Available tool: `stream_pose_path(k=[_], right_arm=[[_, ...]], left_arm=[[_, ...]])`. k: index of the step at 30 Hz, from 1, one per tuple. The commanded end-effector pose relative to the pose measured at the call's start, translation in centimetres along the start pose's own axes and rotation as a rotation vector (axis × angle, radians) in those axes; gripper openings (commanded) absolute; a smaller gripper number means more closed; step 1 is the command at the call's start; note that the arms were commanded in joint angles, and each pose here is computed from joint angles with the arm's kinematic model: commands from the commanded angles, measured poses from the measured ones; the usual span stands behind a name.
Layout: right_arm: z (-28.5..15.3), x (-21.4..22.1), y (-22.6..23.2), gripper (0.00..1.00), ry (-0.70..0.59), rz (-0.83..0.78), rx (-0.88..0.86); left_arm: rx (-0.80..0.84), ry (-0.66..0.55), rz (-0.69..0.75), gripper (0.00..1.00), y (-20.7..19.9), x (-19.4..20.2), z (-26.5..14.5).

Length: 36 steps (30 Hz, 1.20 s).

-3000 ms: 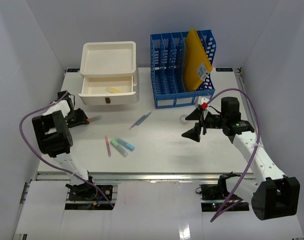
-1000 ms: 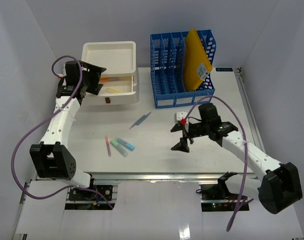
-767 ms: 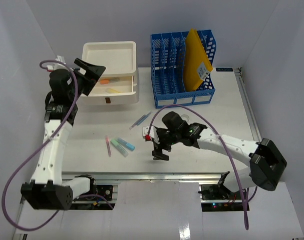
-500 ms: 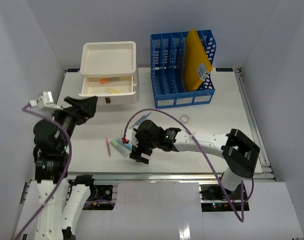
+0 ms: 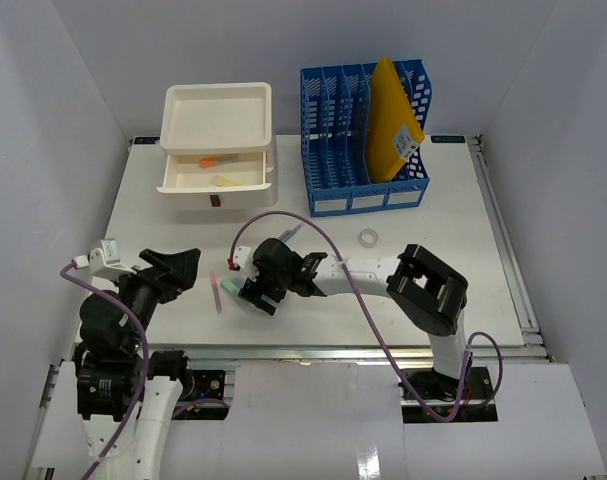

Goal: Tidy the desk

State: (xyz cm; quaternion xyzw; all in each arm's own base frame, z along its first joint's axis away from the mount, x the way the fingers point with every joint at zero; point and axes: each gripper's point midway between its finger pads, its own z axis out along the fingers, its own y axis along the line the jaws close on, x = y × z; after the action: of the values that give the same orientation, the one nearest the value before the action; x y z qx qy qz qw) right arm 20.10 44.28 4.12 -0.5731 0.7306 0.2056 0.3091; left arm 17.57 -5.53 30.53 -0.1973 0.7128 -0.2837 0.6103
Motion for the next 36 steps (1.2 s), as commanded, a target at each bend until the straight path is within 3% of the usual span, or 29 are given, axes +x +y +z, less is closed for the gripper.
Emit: stream_pose_path(k=[1, 8, 12, 20, 24, 30, 36], right_arm=[[0.8, -2.3, -1.7, 0.81, -0.064, -0.012, 0.065], [1.8, -2.3, -2.4, 0.70, -0.076, -0.017, 0.065], [2.2, -2.2, -2.4, 0.53, -0.078, -0.012, 0.029], [2.1, -1.7, -3.3, 0.31, -0.077, 0.020, 0.020], [1.4, -1.8, -4.2, 0.21, -0.084, 0.037, 0.037], [-0.9, -2.6, -5.4, 0.12, -0.122, 0.009, 0.042], [-8.2, -6.3, -3.2, 0.08, -0.284, -0.225, -0.139]], left_arm=[[-0.011, 0.062, -0.034, 0.98, 0.6, 1.8, -0.7], [-0.080, 0.147, -0.085, 0.98, 2.5, 4.5, -1.2], [-0.109, 0.203, -0.137, 0.98, 3.3, 6.3, -1.5], [-0.141, 0.301, -0.221, 0.98, 4.9, 9.8, -1.4], [-0.237, 0.414, -0.284, 0.98, 6.8, 12.8, -1.0], [-0.330, 0.494, -0.370, 0.94, 8.6, 15.3, -0.2], [-0.416, 0.510, -0.420, 0.94, 10.0, 16.1, 0.9]])
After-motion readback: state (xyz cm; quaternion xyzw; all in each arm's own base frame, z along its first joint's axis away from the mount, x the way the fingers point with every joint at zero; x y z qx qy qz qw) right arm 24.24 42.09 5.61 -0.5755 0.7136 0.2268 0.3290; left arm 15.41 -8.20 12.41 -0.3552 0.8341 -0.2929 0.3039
